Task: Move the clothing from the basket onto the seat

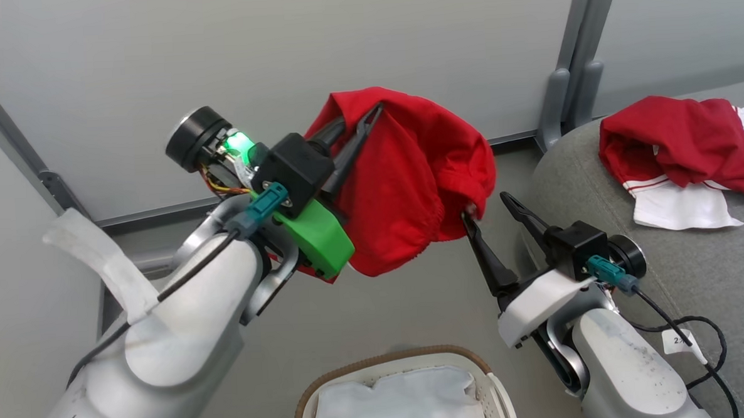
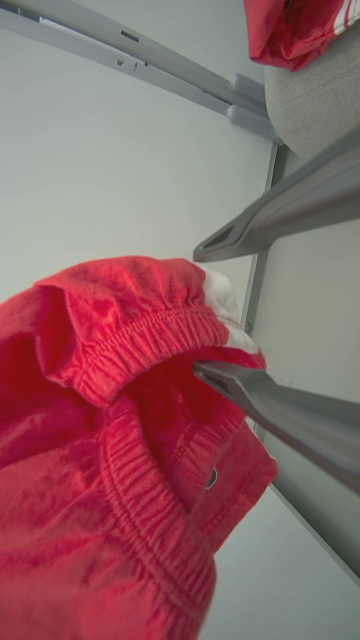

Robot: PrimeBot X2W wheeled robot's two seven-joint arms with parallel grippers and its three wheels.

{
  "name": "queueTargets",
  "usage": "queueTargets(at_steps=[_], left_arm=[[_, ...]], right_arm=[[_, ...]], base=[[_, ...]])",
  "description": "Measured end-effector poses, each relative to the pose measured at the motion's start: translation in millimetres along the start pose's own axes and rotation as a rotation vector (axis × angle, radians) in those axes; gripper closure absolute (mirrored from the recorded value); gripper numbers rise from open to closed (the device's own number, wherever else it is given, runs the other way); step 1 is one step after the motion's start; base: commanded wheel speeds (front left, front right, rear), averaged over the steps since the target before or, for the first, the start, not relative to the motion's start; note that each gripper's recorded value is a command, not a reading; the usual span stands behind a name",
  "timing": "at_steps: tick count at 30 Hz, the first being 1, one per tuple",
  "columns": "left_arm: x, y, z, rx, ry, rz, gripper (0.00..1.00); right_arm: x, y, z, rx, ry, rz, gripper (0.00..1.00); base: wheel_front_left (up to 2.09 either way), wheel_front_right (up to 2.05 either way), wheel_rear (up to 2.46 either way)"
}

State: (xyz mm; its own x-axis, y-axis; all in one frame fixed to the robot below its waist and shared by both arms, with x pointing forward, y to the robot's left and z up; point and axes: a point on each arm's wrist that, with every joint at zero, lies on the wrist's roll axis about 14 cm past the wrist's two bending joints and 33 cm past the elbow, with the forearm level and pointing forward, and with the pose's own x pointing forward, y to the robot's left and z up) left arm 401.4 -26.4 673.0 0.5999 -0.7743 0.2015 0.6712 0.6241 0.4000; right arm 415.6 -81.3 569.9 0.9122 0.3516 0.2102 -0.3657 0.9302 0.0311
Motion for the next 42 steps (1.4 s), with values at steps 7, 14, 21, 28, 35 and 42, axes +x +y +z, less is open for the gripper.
queueTargets(at_steps=[7, 14, 21, 28, 35, 42], left_arm=[[-9.9, -16.8, 12.1, -0.001, -0.018, -0.038, 1.00], [-23.9, -26.3, -3.6, -0.050, 0.026, -0.038, 1.00], [-38.1, -30.6, -35.7, -0.195, 0.058, 0.032, 0.61], [-49.0, -41.6, -69.2, -0.324, 0.063, 0.108, 0.00], [-56.3, -65.9, -104.3, -0.434, 0.125, 0.147, 0.00], [-63.5, -81.6, -127.4, -0.519, 0.181, 0.182, 0.00]], right_arm=[[14.4, -3.1, 7.9, -0.029, -0.014, 0.001, 0.00], [27.3, -10.3, 20.8, -0.072, -0.040, -0.008, 1.00], [32.0, -19.6, 31.0, -0.100, -0.064, -0.028, 1.00], [30.4, -22.4, 35.6, -0.115, -0.077, -0.033, 1.00], [28.5, -26.3, 45.2, -0.128, -0.104, -0.042, 1.00], [25.8, -40.2, 58.4, -0.141, -0.141, -0.081, 1.00]], base=[[0.00, 0.00, 0.00], [0.00, 0.00, 0.00], [0.00, 0.00, 0.00], [0.00, 0.00, 0.00], [0.00, 0.00, 0.00], [0.00, 0.00, 0.00]])
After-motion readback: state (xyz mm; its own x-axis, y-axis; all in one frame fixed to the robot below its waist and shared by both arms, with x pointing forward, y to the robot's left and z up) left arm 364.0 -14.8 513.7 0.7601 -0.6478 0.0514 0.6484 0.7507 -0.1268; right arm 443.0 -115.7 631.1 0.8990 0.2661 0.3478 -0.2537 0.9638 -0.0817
